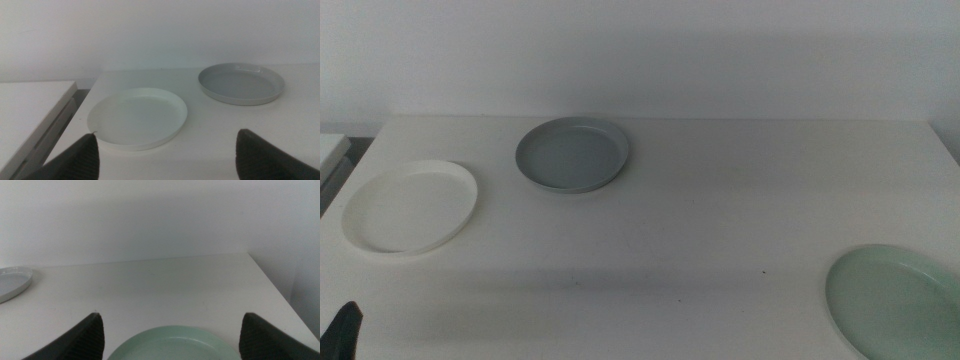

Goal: Stack the three bowls on top of each other.

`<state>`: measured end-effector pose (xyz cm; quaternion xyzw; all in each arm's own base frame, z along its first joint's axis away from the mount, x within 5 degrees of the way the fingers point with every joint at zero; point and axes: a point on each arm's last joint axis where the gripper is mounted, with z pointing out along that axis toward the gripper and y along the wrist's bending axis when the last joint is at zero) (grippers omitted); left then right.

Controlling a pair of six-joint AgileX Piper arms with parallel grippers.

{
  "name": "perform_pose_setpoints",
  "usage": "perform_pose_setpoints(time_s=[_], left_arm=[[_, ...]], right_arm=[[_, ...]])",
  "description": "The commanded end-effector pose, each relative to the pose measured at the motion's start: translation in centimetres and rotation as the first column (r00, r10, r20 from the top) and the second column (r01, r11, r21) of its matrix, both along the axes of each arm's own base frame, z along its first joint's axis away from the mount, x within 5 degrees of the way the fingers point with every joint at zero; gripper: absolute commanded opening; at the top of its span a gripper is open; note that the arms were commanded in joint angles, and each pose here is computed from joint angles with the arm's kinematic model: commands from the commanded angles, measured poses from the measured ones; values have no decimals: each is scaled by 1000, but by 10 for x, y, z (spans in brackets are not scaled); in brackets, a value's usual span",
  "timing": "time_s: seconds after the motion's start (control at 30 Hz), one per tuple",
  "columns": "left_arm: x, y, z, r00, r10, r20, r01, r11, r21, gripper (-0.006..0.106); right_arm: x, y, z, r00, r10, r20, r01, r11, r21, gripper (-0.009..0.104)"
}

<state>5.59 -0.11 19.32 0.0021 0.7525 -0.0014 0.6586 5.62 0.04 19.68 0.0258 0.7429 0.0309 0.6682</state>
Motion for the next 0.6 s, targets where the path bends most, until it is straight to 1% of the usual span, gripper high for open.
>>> perform_pose_setpoints(time_s=[0.0,0.03,0.1,0.2,0.3,0.37,0.43,0.57], left_arm=[[0,0,2,1000,9,20,-8,1000,-21,94],[0,1,2,1000,19,18,-18,999,-40,94],[1,2,9,999,39,-16,-40,998,-45,94],[12,5,40,980,86,-180,-96,994,-47,94],[27,11,69,933,121,-339,-146,988,-50,94],[38,14,86,887,124,-444,-164,985,-53,94],[51,18,99,848,123,-515,-176,983,-54,94],[86,25,122,788,99,-607,-176,982,-68,94]], right_arm=[[0,-1,0,1000,-8,14,9,1000,-10,93],[0,-1,0,1000,-8,14,9,1000,-10,93],[0,-1,0,1000,-8,14,9,1000,-10,93],[0,-1,0,1000,-8,14,9,1000,-10,93],[0,-1,0,1000,-8,14,9,1000,-10,93],[0,-1,0,1000,-8,14,9,1000,-10,93],[0,-1,0,1000,-8,14,9,1000,-10,93],[0,-1,0,1000,-8,14,9,1000,-10,93]])
